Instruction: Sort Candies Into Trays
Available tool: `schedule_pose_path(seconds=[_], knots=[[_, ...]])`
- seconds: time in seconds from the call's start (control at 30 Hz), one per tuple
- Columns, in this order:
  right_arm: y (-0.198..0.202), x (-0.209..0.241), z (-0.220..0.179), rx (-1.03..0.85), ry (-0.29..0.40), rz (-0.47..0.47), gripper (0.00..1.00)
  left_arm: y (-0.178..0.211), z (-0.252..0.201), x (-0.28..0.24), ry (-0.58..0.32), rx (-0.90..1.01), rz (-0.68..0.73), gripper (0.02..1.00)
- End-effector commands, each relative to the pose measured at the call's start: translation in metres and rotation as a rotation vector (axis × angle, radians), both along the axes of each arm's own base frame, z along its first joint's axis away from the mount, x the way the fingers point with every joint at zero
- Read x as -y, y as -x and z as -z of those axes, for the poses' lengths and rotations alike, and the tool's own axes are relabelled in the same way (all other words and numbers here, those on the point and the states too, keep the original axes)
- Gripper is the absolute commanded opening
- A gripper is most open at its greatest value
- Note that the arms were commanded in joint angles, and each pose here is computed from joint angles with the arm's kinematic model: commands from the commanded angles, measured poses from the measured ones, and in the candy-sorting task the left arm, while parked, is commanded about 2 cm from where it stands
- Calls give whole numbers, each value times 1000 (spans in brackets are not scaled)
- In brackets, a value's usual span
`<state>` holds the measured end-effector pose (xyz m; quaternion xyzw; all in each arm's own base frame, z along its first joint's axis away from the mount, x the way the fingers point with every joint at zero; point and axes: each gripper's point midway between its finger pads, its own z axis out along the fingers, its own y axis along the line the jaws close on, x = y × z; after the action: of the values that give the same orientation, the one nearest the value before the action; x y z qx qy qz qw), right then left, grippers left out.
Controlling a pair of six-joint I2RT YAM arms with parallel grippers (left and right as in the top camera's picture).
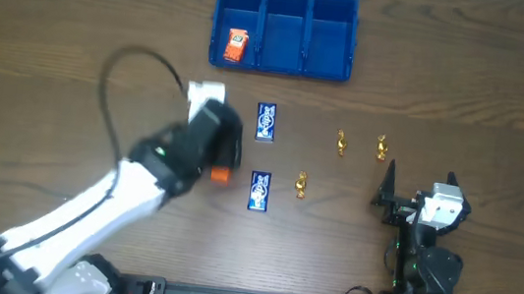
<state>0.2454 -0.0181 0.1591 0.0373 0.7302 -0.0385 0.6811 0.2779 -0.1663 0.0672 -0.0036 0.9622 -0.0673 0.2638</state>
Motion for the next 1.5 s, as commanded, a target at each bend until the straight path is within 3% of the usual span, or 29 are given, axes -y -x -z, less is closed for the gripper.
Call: schedule_pose_path(seconds=[0.03, 0.6, 0.73, 0.83, 0.9, 1.03, 1.13, 1.27, 1.4, 1.5], knots=[[0, 2, 1, -2, 15, 6, 1000, 26, 36, -4, 6, -45, -42, 748], [0, 2, 1, -2, 15, 6, 1000, 14, 62, 10, -39, -71, -2, 720], [0, 2, 1, -2, 15, 6, 1000, 14, 68, 10, -52, -86, -2, 599], [0, 2, 1, -2, 15, 6, 1000, 15, 72, 9, -61, -96, -2, 415], [0, 2, 1, -2, 15, 6, 1000, 15, 72, 9, -60, -96, -3, 343], [0, 2, 1, -2, 15, 6, 1000, 7, 63, 14, -51, -75, -3, 312], [0, 2, 1, -2, 15, 6, 1000, -15, 29, 21, -70, -7, -5, 303], [0, 2, 1, -2, 15, 6, 1000, -64, -58, 25, -98, 140, -34, 301], [0, 2, 1, -2, 15, 6, 1000, -121, -157, 24, -55, 312, -52, 308], [0, 2, 1, -2, 15, 6, 1000, -157, -193, 20, -36, 378, -59, 310]])
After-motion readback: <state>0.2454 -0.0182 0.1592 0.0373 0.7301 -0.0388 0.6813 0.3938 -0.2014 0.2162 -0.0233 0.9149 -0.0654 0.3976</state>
